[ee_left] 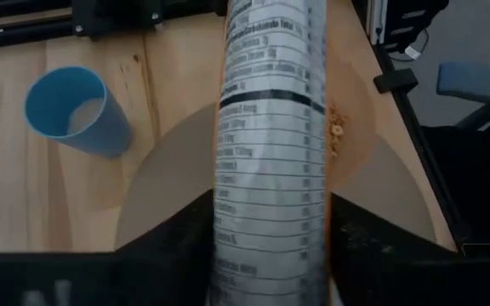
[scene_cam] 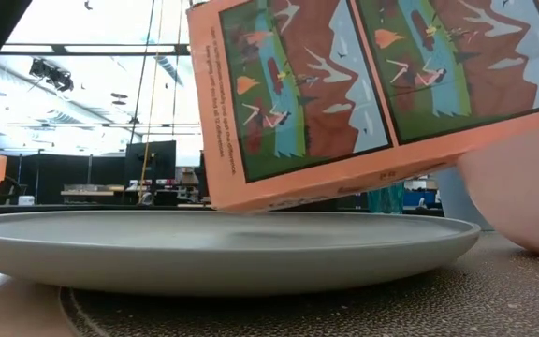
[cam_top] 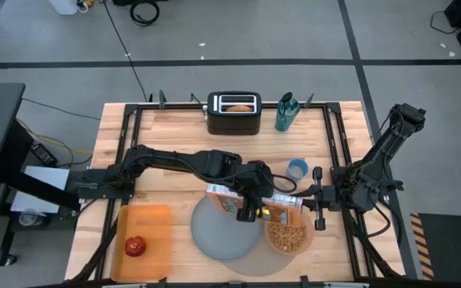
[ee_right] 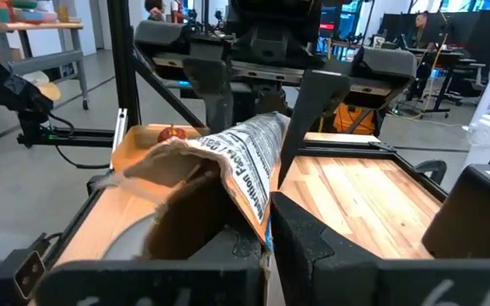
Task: Arrange a breakfast setting
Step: Pour the cereal from the yellow cereal box into the orange bowl on the brown placemat
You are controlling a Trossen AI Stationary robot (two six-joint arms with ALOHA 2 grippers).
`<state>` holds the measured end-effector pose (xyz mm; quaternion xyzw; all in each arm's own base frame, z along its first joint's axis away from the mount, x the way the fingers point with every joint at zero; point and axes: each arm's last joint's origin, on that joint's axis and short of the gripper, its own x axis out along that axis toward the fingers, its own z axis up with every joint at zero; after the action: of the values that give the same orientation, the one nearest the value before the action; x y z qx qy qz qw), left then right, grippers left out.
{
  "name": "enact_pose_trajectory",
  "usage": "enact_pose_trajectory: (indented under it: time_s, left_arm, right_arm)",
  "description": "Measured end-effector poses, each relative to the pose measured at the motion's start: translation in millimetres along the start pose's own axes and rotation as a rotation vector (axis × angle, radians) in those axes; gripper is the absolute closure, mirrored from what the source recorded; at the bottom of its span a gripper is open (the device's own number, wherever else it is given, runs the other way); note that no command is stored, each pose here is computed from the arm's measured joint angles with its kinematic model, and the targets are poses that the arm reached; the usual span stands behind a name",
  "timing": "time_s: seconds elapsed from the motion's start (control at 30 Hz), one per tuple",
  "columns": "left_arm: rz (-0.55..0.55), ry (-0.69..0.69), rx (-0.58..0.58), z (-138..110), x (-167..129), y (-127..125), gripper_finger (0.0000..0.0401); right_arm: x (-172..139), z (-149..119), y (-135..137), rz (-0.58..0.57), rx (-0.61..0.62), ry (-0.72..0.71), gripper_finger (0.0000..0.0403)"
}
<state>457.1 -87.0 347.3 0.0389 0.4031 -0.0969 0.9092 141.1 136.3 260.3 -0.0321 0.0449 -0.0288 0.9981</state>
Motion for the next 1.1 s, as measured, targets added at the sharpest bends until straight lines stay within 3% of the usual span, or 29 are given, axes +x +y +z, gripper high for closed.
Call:
enact_pose_trajectory:
  time_s: [0.2, 0.37, 0.5, 0.77, 0.93, 1.1]
  left_arm:
    - [0.023, 0.007, 0.029, -1, 0, 1, 0.0311]
    - [0.052, 0.030, 0.058, -3, 0, 3, 0.0386]
    - [0.051, 0.031, 0.052, -3, 0, 4, 0.0386]
    - [0.026, -0.018, 0.050, 5, -13, 2, 0.0390]
    - [0.051, -0.095, 0.082, 12, -47, 1, 0.0390]
    - [0.142, -0.176, 0.218, 18, -83, -9, 0.0390]
  right_arm:
    - [-3, 6, 4, 0.043, 0.016, -0.046, 0.0328]
    - [-14, 15, 8, 0.008, 0.010, -0.104, 0.0273]
    - [-25, 20, 13, -0.018, 0.000, -0.136, 0.0248]
    - [-43, 24, 17, -0.091, -0.026, -0.132, 0.0245]
    - [-52, 26, 19, -0.122, -0.043, -0.122, 0.0245]
    - [-55, 22, 22, -0.126, -0.064, -0.112, 0.0247]
